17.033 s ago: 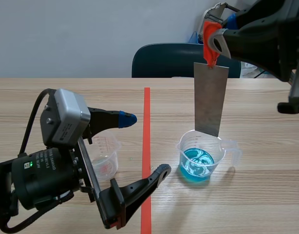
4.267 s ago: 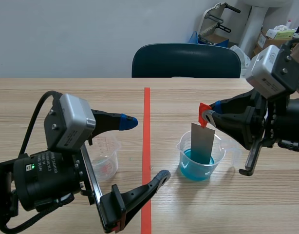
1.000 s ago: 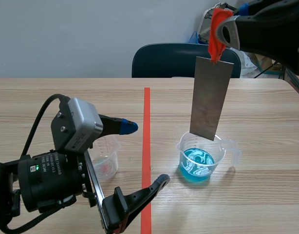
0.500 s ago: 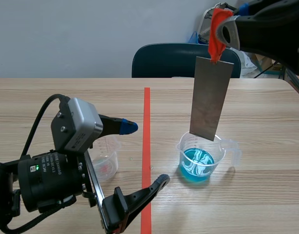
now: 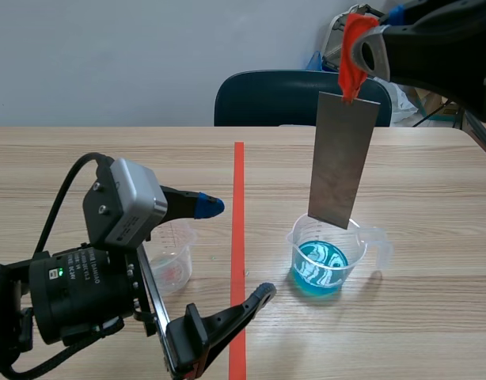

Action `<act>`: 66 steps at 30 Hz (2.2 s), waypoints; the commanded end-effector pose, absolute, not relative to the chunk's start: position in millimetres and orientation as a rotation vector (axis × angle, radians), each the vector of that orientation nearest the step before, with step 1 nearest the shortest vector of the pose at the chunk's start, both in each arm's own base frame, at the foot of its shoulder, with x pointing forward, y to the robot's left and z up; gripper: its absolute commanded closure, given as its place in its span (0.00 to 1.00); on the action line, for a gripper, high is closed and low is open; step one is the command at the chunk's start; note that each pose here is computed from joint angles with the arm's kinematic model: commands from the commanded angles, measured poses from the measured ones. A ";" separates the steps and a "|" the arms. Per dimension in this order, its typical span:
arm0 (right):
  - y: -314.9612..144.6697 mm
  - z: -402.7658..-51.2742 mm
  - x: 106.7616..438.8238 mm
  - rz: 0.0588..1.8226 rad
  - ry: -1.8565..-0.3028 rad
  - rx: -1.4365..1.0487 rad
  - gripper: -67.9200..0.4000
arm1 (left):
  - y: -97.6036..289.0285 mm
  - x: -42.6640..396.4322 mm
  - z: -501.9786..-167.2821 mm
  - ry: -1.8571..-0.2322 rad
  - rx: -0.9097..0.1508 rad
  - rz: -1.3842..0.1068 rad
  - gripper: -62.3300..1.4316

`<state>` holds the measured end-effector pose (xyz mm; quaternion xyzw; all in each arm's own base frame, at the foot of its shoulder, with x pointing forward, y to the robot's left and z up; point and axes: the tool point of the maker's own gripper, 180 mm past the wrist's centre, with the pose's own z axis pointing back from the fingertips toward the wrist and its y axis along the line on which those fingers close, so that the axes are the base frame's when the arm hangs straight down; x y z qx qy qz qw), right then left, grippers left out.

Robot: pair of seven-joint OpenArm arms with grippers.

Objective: Do the redox reaction experiment

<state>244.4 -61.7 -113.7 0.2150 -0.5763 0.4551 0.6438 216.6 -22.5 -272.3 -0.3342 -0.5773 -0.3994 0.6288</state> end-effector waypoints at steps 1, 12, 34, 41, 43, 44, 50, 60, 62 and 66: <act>-61.8 -106.1 244.3 1.056 -1.338 0.484 0.98 | -24.4 218.7 -265.0 -1.351 -0.780 -0.894 0.00; -61.8 -106.1 244.3 1.056 -1.338 0.484 0.98 | -24.4 218.7 -265.0 -1.351 -0.780 -0.894 0.00; -61.8 -106.1 244.3 1.056 -1.338 0.484 0.98 | -24.4 218.8 -264.6 -1.352 -0.782 -0.890 0.00; -61.8 -106.1 244.3 1.056 -1.338 0.484 0.99 | -24.4 218.8 -264.7 -1.352 -0.781 -0.891 0.52; -61.8 -106.1 244.3 1.056 -1.338 0.484 0.99 | -24.4 218.8 -264.7 -1.352 -0.781 -0.891 0.80; -61.8 -106.1 244.3 1.056 -1.338 0.484 0.99 | -24.4 218.7 -264.7 -1.351 -0.782 -0.891 0.93; -61.9 -106.1 244.4 1.056 -1.338 0.484 0.99 | -25.2 221.0 -261.6 -1.361 -0.791 -0.863 0.95; -61.9 -106.1 244.4 1.056 -1.338 0.484 0.99 | -31.4 246.8 -257.1 -1.407 -0.691 -0.775 0.95; -61.9 -106.1 244.4 1.056 -1.338 0.484 0.99 | -33.2 252.4 -255.1 -1.411 -0.676 -0.771 0.95; -61.9 -106.1 244.4 1.056 -1.338 0.484 0.99 | -35.6 261.2 -246.9 -1.439 -0.666 -0.771 0.95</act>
